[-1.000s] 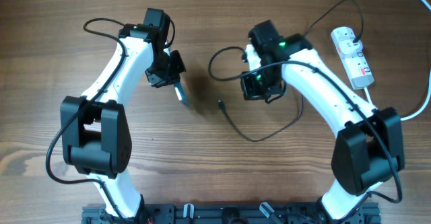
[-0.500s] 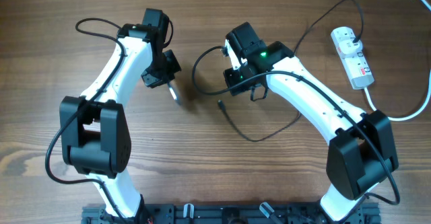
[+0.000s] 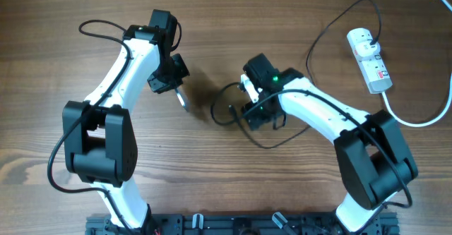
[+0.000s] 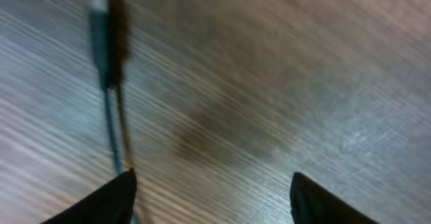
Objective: Plug charger to phone and switch on socket
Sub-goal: 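Move the right gripper over the black cable's USB-C plug, then lower the right gripper and close it on the USB-C plug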
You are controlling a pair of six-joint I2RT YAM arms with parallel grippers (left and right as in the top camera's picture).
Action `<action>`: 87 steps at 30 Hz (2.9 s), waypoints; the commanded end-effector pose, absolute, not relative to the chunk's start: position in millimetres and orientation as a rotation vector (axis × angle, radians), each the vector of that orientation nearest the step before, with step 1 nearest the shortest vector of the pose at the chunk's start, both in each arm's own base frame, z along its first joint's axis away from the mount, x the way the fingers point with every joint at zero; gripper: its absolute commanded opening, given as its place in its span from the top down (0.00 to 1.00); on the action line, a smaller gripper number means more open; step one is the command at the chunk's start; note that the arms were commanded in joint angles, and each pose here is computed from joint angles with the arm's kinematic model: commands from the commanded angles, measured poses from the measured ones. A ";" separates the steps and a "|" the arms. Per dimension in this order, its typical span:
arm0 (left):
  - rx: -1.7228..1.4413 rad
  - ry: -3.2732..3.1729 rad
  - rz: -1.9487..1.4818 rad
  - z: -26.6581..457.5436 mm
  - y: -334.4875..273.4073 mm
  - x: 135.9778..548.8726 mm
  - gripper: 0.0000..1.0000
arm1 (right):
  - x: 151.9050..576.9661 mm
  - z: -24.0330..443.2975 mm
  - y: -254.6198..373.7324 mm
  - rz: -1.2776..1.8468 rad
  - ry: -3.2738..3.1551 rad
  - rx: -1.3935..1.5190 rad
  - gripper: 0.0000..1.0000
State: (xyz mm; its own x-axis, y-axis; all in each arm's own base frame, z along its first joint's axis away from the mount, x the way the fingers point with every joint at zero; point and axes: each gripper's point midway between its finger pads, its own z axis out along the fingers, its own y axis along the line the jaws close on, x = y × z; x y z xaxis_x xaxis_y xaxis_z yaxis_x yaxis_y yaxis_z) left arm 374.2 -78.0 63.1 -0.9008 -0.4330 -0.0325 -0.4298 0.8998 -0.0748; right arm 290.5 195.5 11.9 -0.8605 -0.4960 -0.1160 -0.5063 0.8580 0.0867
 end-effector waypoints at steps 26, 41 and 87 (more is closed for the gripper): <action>-0.721 2.959 -0.105 74.5 -73.4 379.0 0.96 | 271.9 4.0 222.3 0.010 2.826 -0.997 0.16; -0.723 2.961 -0.104 74.4 -73.3 378.5 0.96 | 303.3 -15.5 151.5 -0.335 2.785 -0.785 0.15; -0.720 2.963 -0.122 74.5 -75.6 378.9 0.96 | 361.8 -2.0 174.6 0.000 2.656 -0.468 0.67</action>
